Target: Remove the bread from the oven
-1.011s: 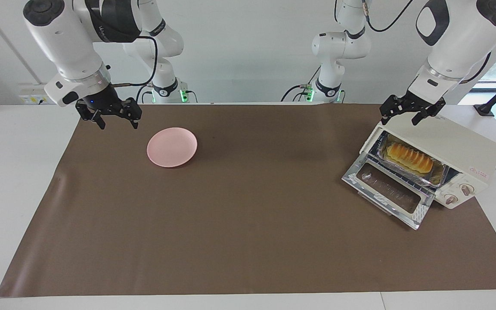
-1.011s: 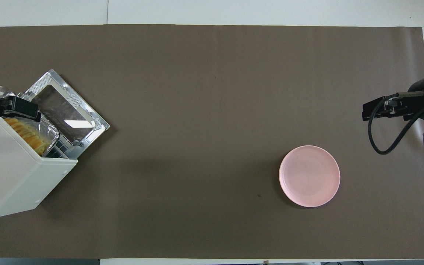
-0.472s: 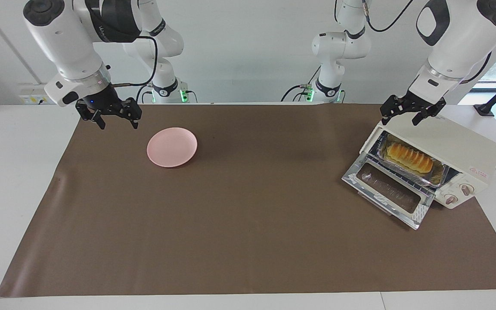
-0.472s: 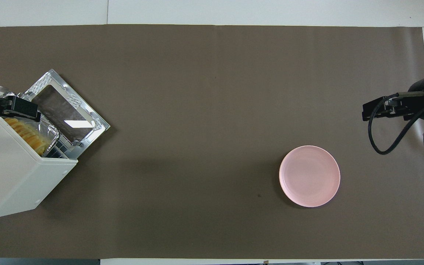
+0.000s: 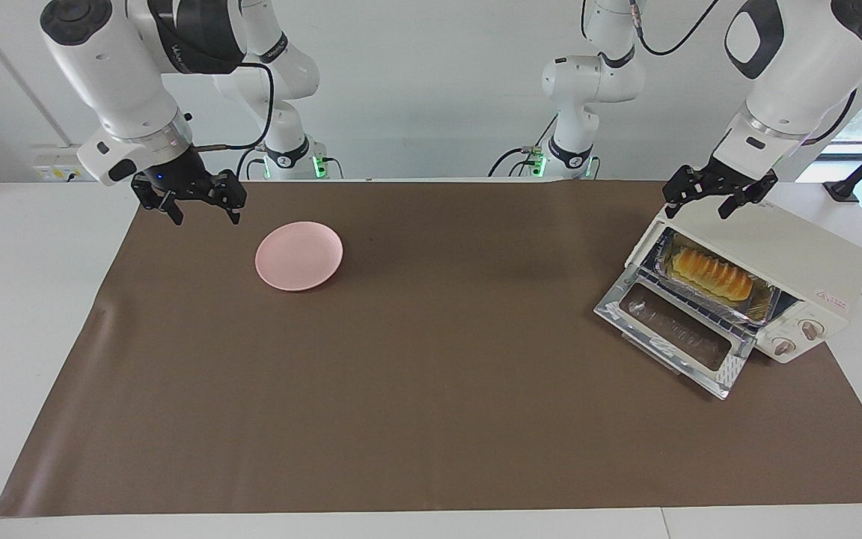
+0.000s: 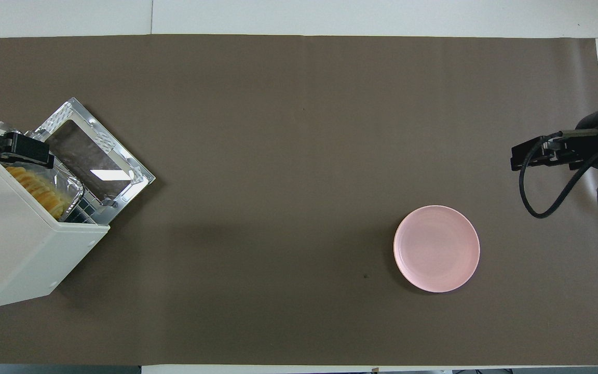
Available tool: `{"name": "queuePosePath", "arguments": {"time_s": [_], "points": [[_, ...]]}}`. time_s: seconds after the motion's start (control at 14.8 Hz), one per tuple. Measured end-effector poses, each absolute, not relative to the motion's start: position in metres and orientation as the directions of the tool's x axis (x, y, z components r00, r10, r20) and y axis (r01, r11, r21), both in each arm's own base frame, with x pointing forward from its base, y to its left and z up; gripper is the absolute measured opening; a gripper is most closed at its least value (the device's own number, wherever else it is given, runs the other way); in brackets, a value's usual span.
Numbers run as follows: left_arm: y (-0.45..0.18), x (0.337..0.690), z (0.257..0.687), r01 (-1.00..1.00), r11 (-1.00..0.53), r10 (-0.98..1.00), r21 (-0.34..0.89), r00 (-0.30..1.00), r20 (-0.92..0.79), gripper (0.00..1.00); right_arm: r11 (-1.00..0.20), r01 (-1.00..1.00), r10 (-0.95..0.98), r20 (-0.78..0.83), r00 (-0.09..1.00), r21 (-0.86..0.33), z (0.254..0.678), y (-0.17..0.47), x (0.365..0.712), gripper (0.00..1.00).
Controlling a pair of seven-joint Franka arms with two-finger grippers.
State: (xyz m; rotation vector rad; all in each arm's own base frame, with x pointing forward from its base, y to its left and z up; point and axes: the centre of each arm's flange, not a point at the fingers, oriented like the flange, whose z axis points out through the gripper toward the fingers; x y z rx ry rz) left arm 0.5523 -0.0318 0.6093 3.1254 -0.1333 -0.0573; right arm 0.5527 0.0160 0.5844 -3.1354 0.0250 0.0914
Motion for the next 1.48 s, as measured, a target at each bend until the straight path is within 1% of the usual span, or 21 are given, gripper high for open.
{"name": "queuePosePath", "arguments": {"time_s": [0.34,0.47,0.61,0.81,1.01,1.21,1.48], "points": [[-0.029,0.549,0.619,-0.055,-0.998,-0.055,0.014,0.998,-0.012,1.00,-1.000,-0.016,-0.016,-0.058,0.998,-0.004,0.584,0.016,0.553,1.00],[-0.028,0.551,0.616,0.006,-1.000,0.006,0.013,1.000,-0.014,1.00,-1.000,-0.016,-0.016,-0.058,0.998,-0.004,0.584,0.016,0.553,1.00],[-0.028,0.565,0.604,0.103,-0.995,0.103,0.007,0.994,-0.027,1.00,-1.000,-0.016,-0.016,-0.058,0.998,-0.004,0.584,0.016,0.553,1.00],[-0.020,0.609,0.566,0.283,-0.958,0.285,-0.033,0.956,-0.065,1.00,-1.000,-0.016,-0.016,-0.058,0.998,-0.004,0.584,0.016,0.553,1.00],[-0.009,0.647,0.518,0.417,-0.896,0.428,-0.152,0.903,-0.047,1.00,-1.000,-0.016,-0.016,-0.058,0.998,-0.004,0.584,0.016,0.553,1.00],[-0.001,0.659,0.484,0.549,-0.814,0.559,-0.190,0.829,0.004,1.00,-1.000,-0.016,-0.016,-0.058,0.998,-0.004,0.584,0.016,0.553,1.00],[0.015,0.654,0.437,0.678,-0.701,0.687,-0.221,0.725,0.042,1.00,-1.000,-0.016,-0.016,-0.058,0.998,-0.004,0.584,0.016,0.553,1.00]]}}
